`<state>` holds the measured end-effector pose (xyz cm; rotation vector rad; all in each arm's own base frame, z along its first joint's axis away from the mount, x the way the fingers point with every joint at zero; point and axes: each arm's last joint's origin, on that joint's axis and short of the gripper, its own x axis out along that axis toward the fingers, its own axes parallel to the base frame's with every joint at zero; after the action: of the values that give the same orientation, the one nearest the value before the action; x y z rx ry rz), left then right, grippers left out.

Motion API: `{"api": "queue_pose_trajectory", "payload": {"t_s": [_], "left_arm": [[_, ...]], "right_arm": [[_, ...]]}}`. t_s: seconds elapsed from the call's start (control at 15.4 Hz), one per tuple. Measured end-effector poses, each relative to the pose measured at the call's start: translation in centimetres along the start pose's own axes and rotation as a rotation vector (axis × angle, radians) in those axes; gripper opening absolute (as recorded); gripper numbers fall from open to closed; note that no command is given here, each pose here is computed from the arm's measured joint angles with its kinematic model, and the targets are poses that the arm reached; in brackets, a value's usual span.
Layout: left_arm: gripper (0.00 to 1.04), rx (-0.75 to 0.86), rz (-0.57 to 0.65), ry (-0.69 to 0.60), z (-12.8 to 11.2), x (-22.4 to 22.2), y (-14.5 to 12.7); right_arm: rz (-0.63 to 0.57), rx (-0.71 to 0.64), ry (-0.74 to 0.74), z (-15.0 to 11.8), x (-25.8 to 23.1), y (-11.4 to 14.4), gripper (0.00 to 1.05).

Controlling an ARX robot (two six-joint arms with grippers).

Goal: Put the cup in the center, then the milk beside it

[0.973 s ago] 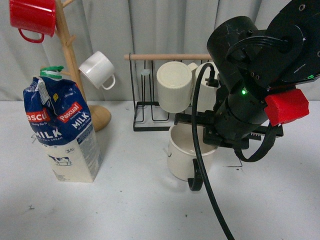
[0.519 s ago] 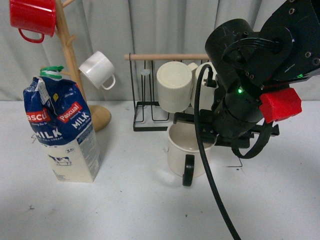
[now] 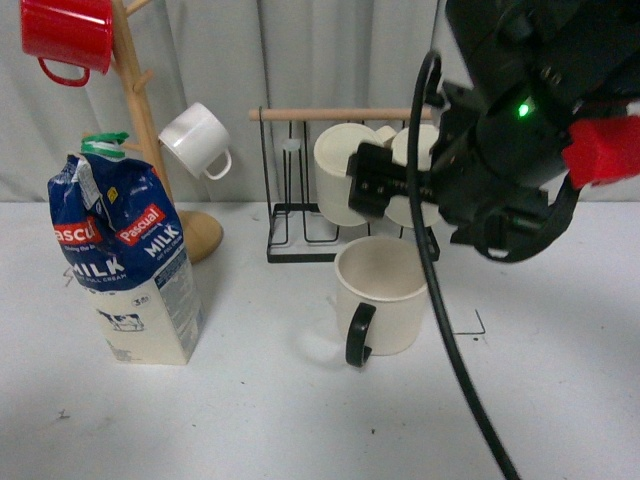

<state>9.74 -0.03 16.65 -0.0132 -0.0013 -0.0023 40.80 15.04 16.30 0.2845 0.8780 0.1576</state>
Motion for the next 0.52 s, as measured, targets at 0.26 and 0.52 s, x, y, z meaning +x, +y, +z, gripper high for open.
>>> {"api": "queue_pose_trajectory", "payload": {"t_s": [0.26,0.52], "left_arm": [[0.98,0.0,0.0,0.0,0.0,0.0,0.0],[0.98,0.0,0.0,0.001,0.0,0.0,0.0]], "right_arm": [[0.122,0.014,-0.251,0.8,-6.7,-0.8,0.98],[-0.141,-0.209,-0.921,-4.5,-15.2,-7.6,0.5]]}}
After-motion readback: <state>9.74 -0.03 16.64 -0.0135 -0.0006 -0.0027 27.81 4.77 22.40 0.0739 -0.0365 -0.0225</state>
